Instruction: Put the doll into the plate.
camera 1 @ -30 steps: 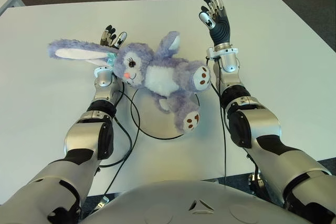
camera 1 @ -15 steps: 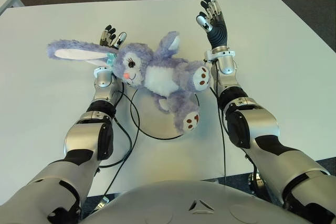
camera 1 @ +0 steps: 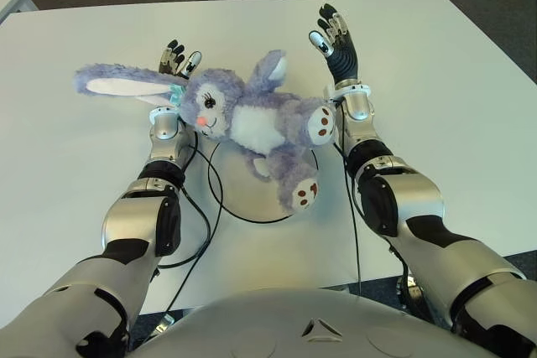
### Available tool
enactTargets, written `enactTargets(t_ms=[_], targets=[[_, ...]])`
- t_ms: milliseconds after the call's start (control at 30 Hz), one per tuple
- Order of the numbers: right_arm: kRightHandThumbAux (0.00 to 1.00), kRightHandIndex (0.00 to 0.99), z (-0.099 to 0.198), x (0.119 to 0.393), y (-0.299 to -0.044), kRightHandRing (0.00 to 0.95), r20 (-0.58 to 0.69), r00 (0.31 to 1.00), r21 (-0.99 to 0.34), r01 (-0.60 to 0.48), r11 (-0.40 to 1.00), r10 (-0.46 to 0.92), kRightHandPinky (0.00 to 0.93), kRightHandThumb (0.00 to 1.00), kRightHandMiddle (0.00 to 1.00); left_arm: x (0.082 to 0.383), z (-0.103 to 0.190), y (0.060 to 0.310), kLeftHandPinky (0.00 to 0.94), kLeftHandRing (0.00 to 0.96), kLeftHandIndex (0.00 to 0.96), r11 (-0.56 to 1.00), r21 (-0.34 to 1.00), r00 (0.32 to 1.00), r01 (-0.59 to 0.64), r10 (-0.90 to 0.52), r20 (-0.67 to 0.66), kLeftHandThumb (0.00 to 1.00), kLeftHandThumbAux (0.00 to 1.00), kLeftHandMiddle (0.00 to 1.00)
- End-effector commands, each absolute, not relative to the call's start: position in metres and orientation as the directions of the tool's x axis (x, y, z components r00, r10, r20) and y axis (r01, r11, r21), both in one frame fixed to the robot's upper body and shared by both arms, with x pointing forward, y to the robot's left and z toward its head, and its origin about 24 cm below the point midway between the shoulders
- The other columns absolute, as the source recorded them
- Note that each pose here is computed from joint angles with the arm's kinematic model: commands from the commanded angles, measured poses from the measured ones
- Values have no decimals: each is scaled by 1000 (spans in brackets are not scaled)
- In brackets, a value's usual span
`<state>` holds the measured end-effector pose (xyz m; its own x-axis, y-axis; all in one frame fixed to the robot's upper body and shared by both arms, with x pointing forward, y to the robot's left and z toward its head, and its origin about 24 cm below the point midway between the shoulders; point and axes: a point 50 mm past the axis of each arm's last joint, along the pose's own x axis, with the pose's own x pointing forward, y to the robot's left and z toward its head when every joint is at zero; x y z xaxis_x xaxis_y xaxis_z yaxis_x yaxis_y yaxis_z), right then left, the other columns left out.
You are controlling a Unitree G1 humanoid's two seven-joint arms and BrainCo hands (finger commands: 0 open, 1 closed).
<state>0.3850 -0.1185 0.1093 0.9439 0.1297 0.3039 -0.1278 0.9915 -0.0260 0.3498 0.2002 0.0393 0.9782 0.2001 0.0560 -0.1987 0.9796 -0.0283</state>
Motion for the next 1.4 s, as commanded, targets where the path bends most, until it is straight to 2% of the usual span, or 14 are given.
enactTargets(t_ms=[33, 1400], targets=[[528, 40, 106, 387, -117, 0, 258, 960, 2, -112, 994, 108, 0, 0, 36, 328, 0, 200, 0, 63, 22, 977, -22, 972, -213, 210, -107, 0, 519, 108], [540, 16, 81, 388, -123, 0, 52, 998, 30, -37, 999, 35, 0, 0, 23, 328, 1, 201, 0, 48, 24, 976, -23, 972, -216, 213, -96, 0, 506, 99]])
